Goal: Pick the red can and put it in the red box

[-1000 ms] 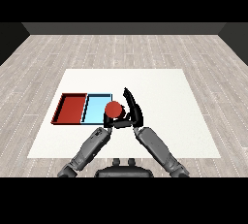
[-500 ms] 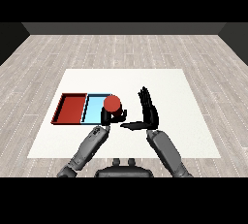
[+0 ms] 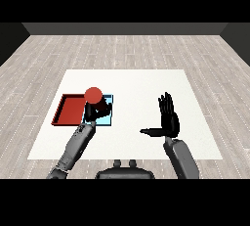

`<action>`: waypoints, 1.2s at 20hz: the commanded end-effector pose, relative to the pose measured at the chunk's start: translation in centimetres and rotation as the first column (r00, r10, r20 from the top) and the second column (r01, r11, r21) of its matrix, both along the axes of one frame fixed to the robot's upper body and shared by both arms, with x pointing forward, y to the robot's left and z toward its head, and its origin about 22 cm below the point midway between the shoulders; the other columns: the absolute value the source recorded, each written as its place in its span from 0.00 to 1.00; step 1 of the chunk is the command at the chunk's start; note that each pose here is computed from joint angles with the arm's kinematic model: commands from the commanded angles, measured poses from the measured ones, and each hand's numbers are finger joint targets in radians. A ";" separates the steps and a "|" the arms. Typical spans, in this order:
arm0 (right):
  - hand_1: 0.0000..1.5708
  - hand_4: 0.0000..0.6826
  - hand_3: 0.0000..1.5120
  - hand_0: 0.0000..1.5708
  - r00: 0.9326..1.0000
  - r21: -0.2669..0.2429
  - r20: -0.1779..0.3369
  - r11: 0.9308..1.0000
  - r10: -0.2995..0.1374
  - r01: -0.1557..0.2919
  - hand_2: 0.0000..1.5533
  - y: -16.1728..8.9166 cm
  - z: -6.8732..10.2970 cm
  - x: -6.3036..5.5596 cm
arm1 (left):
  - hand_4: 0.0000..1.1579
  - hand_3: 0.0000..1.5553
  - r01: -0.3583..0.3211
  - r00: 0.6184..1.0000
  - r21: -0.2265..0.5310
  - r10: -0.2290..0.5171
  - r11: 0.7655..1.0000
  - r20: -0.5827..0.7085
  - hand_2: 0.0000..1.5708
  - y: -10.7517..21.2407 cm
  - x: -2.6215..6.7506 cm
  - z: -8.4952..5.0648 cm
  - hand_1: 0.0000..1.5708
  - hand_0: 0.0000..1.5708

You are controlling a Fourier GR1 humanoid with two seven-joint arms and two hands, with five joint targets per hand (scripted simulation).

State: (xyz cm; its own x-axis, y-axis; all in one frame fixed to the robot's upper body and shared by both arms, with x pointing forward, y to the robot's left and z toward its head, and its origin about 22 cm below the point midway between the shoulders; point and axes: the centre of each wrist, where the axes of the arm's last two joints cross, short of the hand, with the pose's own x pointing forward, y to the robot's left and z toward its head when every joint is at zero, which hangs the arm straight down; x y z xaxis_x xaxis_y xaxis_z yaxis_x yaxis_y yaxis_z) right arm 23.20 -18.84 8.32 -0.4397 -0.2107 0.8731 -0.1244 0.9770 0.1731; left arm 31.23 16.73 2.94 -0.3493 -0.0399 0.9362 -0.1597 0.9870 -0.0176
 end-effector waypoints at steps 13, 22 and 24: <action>0.00 0.00 0.00 0.00 0.988 -0.008 -0.112 0.994 -0.111 0.111 0.00 -5.1 -5.1 -1.3 | 0.93 0.97 -0.269 0.867 0.445 0.416 0.854 -0.273 0.99 18.5 1.48 -1.6 1.00 1.00; 0.00 0.00 0.00 0.00 0.988 -0.011 -0.117 0.995 -0.104 0.104 0.00 -5.1 -5.8 0.4 | 0.77 0.43 -0.195 0.610 0.642 0.605 0.741 -0.513 0.54 23.1 1.33 -6.3 0.60 0.60; 0.00 0.00 0.00 0.00 0.985 -0.031 -0.107 0.991 -0.133 0.131 0.00 -5.1 -6.5 0.9 | 0.67 0.00 -0.158 0.574 0.617 0.580 0.771 -0.578 0.38 23.3 1.91 -6.2 0.40 0.40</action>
State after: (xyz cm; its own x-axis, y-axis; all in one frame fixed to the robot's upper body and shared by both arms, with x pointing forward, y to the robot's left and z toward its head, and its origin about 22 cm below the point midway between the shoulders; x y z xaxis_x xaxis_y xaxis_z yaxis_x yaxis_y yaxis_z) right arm 23.87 -24.21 2.96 -0.3641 -0.1585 0.9178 0.0135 0.9844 0.1753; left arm 32.93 39.08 -2.59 0.4488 -0.5074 0.7356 -0.3189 0.6780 0.6623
